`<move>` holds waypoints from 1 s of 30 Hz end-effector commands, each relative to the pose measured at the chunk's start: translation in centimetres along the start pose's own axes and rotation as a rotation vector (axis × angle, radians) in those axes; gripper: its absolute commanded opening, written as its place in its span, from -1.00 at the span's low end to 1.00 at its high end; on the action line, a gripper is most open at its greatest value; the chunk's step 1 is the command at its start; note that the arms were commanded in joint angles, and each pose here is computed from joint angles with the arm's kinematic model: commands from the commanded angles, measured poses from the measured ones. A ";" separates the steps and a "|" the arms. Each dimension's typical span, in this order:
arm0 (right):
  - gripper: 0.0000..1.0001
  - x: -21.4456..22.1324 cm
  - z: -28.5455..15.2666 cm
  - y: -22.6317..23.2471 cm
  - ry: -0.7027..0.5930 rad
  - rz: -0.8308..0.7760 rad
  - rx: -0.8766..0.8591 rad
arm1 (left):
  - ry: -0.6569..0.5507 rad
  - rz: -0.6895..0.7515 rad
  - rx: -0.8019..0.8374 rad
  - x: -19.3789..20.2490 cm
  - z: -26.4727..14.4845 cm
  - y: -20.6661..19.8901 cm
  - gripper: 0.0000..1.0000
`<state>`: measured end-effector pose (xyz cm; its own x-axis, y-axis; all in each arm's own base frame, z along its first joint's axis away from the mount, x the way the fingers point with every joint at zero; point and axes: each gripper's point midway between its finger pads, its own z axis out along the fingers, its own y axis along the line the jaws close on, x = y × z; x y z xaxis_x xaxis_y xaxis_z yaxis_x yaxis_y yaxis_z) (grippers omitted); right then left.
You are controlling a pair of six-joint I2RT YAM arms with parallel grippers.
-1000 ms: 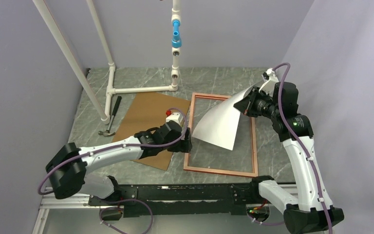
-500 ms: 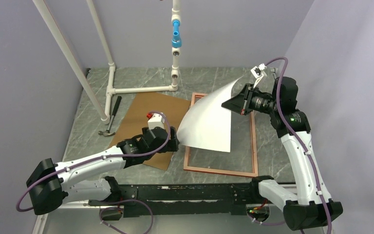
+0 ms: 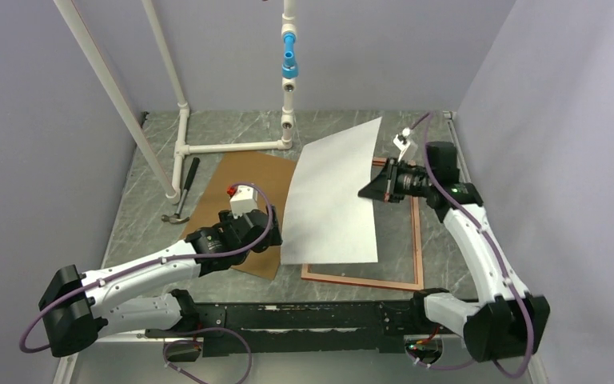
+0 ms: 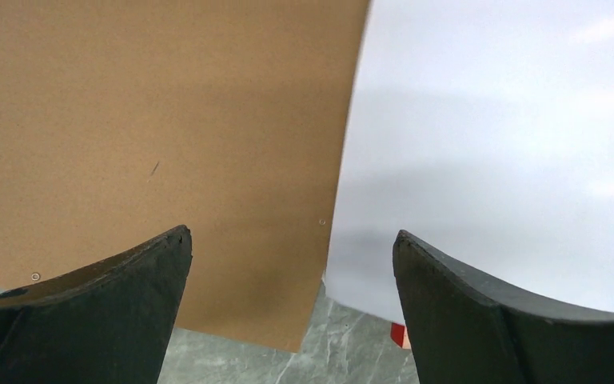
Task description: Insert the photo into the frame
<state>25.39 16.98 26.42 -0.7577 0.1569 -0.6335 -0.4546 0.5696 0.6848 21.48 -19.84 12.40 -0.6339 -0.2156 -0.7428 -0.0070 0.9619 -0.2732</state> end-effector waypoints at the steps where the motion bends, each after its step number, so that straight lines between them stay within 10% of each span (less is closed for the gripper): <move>1: -1.00 4.1 1.4 -7.0 0.096 0.120 0.216 | -0.035 -0.022 -0.025 -0.7 -0.1 0.5 0.96; 17: -1.00 7.1 -1.1 -16.9 0.107 0.194 0.694 | 0.021 0.017 -0.024 0.4 1.1 -0.6 0.95; 30: -1.00 5.4 -2.0 -17.2 0.110 0.160 0.756 | 0.117 0.035 0.014 2.2 2.4 -2.6 0.94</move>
<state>26.93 7.14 10.21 -0.8679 0.2403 -0.4348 0.0876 0.9356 0.3421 21.30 -21.12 8.75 -0.7180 -0.1370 -0.6824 -0.0033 0.9811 -0.1935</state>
